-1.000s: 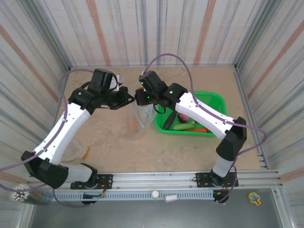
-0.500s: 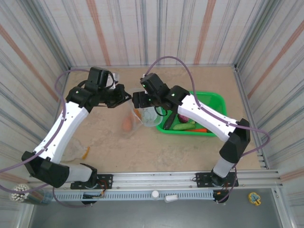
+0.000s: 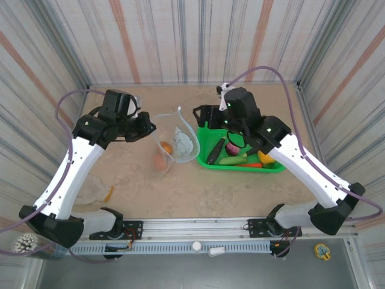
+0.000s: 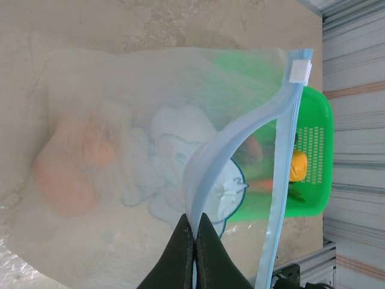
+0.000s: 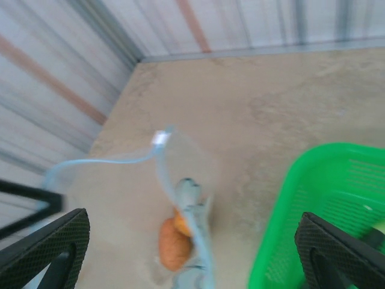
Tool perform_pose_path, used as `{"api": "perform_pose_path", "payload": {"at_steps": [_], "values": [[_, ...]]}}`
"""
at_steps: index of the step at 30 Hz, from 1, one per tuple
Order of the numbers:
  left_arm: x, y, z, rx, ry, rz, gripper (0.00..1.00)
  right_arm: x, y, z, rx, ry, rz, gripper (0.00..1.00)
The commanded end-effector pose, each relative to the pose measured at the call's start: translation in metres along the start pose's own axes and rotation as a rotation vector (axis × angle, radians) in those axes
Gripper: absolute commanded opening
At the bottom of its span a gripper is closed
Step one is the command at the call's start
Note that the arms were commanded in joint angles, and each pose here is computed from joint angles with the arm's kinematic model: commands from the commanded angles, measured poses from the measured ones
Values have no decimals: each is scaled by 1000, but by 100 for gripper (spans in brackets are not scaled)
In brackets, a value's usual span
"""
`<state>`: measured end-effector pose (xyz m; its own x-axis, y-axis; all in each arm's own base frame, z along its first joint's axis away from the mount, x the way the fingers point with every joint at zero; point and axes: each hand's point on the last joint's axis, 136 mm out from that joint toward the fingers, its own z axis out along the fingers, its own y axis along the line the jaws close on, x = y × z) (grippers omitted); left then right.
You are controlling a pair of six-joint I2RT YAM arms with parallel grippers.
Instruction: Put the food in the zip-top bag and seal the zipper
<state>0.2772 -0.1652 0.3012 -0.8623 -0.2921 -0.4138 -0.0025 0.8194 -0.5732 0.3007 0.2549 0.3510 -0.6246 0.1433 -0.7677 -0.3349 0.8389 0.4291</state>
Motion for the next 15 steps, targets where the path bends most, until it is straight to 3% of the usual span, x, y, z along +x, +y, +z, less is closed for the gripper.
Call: {"api": "perform_pose_path", "payload": {"at_steps": [1,9,15], "values": [[-1,2,-27,-22,-48,35,0,27,-50,-6,130,76,6,90],[7,7,-36,-36,-45,26,0,101,-147,7,312,274,153,91],[13,16,-16,-19,-42,-57,0,125,-209,2,603,345,174,96]]}}
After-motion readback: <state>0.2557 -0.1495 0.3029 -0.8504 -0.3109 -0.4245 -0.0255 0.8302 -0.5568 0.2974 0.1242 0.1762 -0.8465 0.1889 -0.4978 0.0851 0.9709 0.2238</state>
